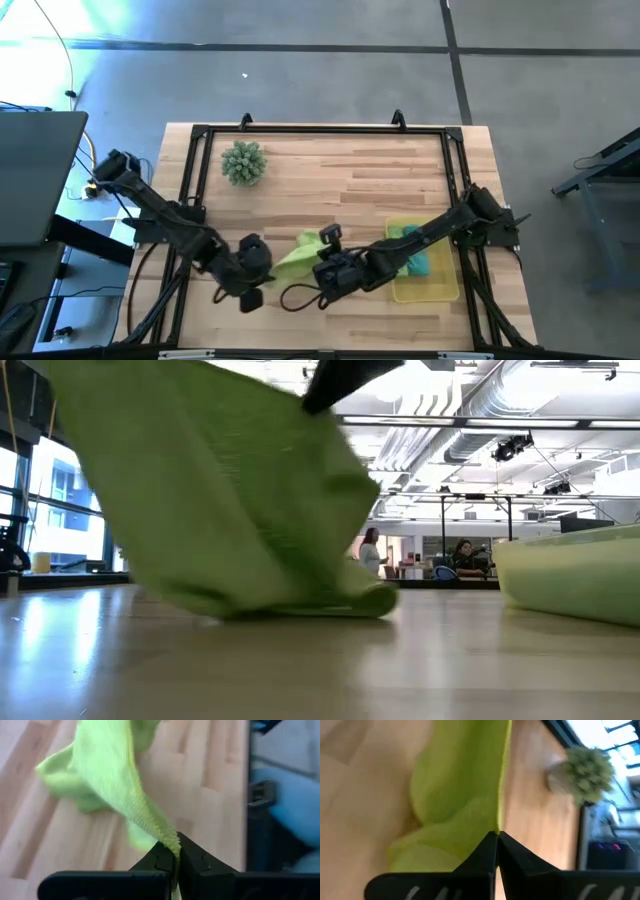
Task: Roll microfiber towels into tight, uniform cylinder then place into a basket
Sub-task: Fold the light green cloth
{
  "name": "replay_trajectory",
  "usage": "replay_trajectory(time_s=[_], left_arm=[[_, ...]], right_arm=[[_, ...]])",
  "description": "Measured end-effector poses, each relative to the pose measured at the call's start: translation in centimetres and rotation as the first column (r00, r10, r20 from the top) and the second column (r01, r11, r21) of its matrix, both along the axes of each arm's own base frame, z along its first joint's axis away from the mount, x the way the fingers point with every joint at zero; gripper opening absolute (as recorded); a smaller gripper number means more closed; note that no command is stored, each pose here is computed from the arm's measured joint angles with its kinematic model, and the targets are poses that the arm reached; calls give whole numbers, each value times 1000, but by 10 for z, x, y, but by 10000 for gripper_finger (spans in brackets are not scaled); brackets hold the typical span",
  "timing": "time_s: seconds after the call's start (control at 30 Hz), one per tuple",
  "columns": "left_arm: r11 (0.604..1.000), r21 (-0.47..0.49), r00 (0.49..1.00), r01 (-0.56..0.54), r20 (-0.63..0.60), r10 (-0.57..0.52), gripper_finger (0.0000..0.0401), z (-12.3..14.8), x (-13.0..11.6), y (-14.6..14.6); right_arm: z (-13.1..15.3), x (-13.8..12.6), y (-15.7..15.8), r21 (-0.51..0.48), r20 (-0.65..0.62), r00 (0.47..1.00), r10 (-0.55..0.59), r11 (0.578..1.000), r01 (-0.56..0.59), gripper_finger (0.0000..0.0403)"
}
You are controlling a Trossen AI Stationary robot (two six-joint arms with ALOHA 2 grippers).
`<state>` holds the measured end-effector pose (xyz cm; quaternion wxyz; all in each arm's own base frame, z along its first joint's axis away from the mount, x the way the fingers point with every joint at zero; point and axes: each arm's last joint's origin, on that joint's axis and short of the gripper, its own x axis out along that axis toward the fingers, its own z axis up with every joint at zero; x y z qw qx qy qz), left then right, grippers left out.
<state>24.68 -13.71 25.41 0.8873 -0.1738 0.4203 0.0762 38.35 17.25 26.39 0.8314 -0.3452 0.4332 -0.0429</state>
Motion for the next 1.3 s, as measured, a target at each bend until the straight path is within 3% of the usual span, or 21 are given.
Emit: replay_trajectory(time_s=[0.2,0.27,0.4,0.53,0.63,0.8,1.1,1.3], left_arm=[[996,-90,998,2,63,4,0,19,-19,-9],[995,-96,998,-1,58,7,0,18,-20,-11],[996,-90,1000,-14,18,16,0,7,-15,-15],[994,-98,999,-46,-19,45,0,-2,-7,-14],[989,-112,996,-92,-29,90,0,-7,1,-11],[982,-130,990,-139,-28,137,0,-11,11,-3],[978,-158,990,-135,5,138,0,-9,22,7],[981,-153,992,-117,19,121,0,-8,23,7]], right_arm=[[-11,19,-11,102,-23,996,85,991,-82,0],[-17,21,-15,126,27,995,93,987,-95,0],[-51,4,-25,216,136,984,116,966,-144,0],[-69,-20,-27,147,337,938,86,979,-142,0],[-82,-31,-28,165,415,907,74,974,-156,0],[-101,-41,-36,303,412,909,-61,950,-74,5],[-118,-49,-49,430,349,911,-219,901,52,110],[-123,-51,-57,486,295,901,-317,862,144,132]])
